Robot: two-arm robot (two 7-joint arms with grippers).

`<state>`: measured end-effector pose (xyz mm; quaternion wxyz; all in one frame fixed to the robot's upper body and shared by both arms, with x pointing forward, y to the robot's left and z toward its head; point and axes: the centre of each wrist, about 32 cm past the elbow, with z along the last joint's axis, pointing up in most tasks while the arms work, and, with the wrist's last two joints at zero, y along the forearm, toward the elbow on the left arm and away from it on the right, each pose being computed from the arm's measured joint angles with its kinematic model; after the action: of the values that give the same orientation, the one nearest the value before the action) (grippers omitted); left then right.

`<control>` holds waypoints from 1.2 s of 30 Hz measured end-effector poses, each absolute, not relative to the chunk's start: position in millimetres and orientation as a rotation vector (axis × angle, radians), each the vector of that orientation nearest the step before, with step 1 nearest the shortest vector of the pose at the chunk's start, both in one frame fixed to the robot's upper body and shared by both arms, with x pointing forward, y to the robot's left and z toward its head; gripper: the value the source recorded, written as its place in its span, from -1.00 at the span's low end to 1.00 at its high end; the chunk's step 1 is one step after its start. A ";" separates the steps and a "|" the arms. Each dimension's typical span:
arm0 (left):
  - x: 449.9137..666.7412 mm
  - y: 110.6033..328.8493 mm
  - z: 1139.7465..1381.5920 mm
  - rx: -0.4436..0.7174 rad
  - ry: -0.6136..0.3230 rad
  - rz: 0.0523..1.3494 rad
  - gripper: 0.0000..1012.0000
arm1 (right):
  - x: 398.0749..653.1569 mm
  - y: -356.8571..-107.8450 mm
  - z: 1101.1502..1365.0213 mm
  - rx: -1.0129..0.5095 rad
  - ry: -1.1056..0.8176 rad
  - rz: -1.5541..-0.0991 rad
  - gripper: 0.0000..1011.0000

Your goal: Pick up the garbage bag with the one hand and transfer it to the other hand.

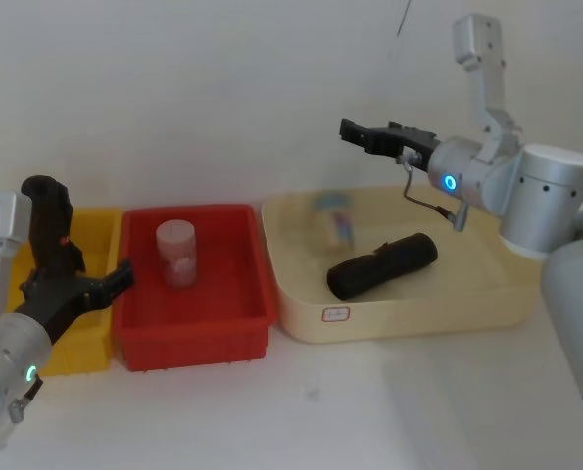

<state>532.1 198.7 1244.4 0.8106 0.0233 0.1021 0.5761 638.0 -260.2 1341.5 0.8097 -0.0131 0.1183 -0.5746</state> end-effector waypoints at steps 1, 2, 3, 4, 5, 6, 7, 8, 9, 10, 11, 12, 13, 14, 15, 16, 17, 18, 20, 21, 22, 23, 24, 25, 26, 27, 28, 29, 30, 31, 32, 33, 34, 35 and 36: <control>532.1 198.7 1244.4 0.050 0.218 1.231 0.98 | 636.4 -263.5 1337.9 -0.016 0.260 -1.232 0.73; 532.1 198.7 1244.4 0.050 0.218 1.231 0.98 | 635.4 -264.7 1336.5 -0.011 0.262 -1.233 0.78; 532.1 198.7 1244.4 0.050 0.218 1.231 0.98 | 634.1 -265.9 1335.0 -0.004 0.264 -1.233 0.84; 532.1 198.7 1244.4 0.050 0.218 1.231 0.98 | 631.8 -267.6 1332.4 0.010 0.268 -1.231 0.90; 532.1 198.7 1244.4 0.050 0.218 1.231 0.98 | 630.3 -268.4 1331.1 0.019 0.270 -1.228 0.93; 532.1 198.7 1244.4 0.050 0.218 1.231 0.98 | 628.8 -269.0 1329.7 0.026 0.272 -1.225 0.94; 532.1 198.7 1244.4 0.050 0.218 1.231 0.98 | 625.5 -269.8 1327.0 0.041 0.275 -1.218 0.98; 532.1 198.7 1244.4 0.050 0.218 1.231 0.98 | 623.6 -270.0 1324.8 0.050 0.278 -1.212 0.98; 532.1 198.7 1244.4 0.050 0.218 1.231 0.98 | 619.9 -270.7 1323.3 0.072 0.278 -1.203 0.98; 532.1 198.7 1244.4 0.050 0.218 1.231 0.98 | 618.1 -270.7 1322.2 0.083 0.278 -1.196 0.98; 532.1 198.7 1244.4 0.050 0.218 1.231 0.98 | 616.3 -270.7 1321.4 0.091 0.277 -1.192 0.98; 532.1 198.7 1244.4 0.050 0.218 1.231 0.98 | 611.9 -270.6 1318.8 0.114 0.276 -1.180 0.98; 532.1 198.7 1244.4 0.050 0.218 1.231 0.98 | 611.9 -270.6 1318.8 0.114 0.276 -1.180 0.98; 532.1 198.7 1244.4 0.050 0.218 1.231 0.98 | 608.0 -270.5 1316.9 0.134 0.273 -1.168 0.98; 532.1 198.7 1244.4 0.050 0.218 1.231 0.98 | 606.1 -270.2 1315.7 0.143 0.272 -1.162 0.98; 532.1 198.7 1244.4 0.050 0.218 1.231 0.98 | 602.1 -270.0 1313.4 0.165 0.265 -1.149 0.98; 532.1 198.7 1244.4 0.050 0.218 1.231 0.98 | 600.0 -269.9 1312.2 0.174 0.261 -1.143 0.98; 532.1 198.7 1244.4 0.050 0.218 1.231 0.98 | 595.2 -269.5 1309.6 0.194 0.254 -1.130 0.98; 532.1 198.7 1244.4 0.050 0.218 1.231 0.98 | 590.1 -269.4 1305.6 0.213 0.247 -1.115 0.98; 532.1 198.7 1244.4 0.050 0.218 1.231 0.98 | 587.5 -269.4 1305.1 0.224 0.239 -1.108 0.98; 532.1 198.7 1244.4 0.050 0.218 1.231 0.98 | 586.0 -269.4 1304.3 0.232 0.234 -1.102 0.98; 532.1 198.7 1244.4 0.050 0.218 1.231 0.98 | 580.2 -268.7 1300.9 0.248 0.224 -1.088 0.98; 532.1 198.7 1244.4 0.050 0.218 1.231 0.98 | 577.0 -268.6 1298.5 0.259 0.216 -1.080 0.98; 532.1 198.7 1244.4 0.050 0.218 1.231 0.98 | 572.5 -268.0 1295.2 0.272 0.204 -1.068 0.98; 532.1 198.7 1244.4 0.050 0.218 1.231 0.98 | 570.3 -267.7 1293.7 0.278 0.198 -1.063 0.98; 532.1 198.7 1244.4 0.050 0.218 1.231 0.98 | 567.7 -267.4 1291.7 0.286 0.189 -1.056 0.98; 532.1 198.7 1244.4 0.050 0.218 1.231 0.98 | 566.1 -267.3 1289.5 0.291 0.183 -1.052 0.98; 532.1 198.7 1244.4 0.050 0.218 1.231 0.98 | 564.1 -266.9 1288.4 0.295 0.175 -1.047 0.98; 532.1 198.7 1244.4 0.050 0.218 1.231 0.98 | 560.8 -266.1 1285.1 0.305 0.159 -1.036 0.98; 532.1 198.7 1244.4 0.050 0.218 1.231 0.98 | 559.3 -265.8 1283.6 0.311 0.149 -1.030 0.98; 532.1 198.7 1244.4 0.050 0.218 1.231 0.98 | 558.0 -265.5 1282.3 0.315 0.140 -1.025 0.98; 532.1 198.7 1244.4 0.050 0.218 1.231 0.98 | 555.1 -264.3 1278.4 0.319 0.124 -1.015 0.98; 532.1 198.7 1244.4 0.050 0.218 1.231 0.98 | 554.0 -264.0 1276.8 0.321 0.113 -1.010 0.98; 532.1 198.7 1244.4 0.050 0.218 1.231 0.98 | 553.0 -263.6 1275.2 0.321 0.109 -1.006 0.98; 532.1 198.7 1244.4 0.050 0.218 1.231 0.98 | 552.0 -263.2 1273.6 0.323 0.098 -1.000 0.98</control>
<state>532.1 198.7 1244.4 0.8106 0.0233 0.1021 0.5761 552.0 -263.2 1273.6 0.8639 0.1539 0.0466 -0.4773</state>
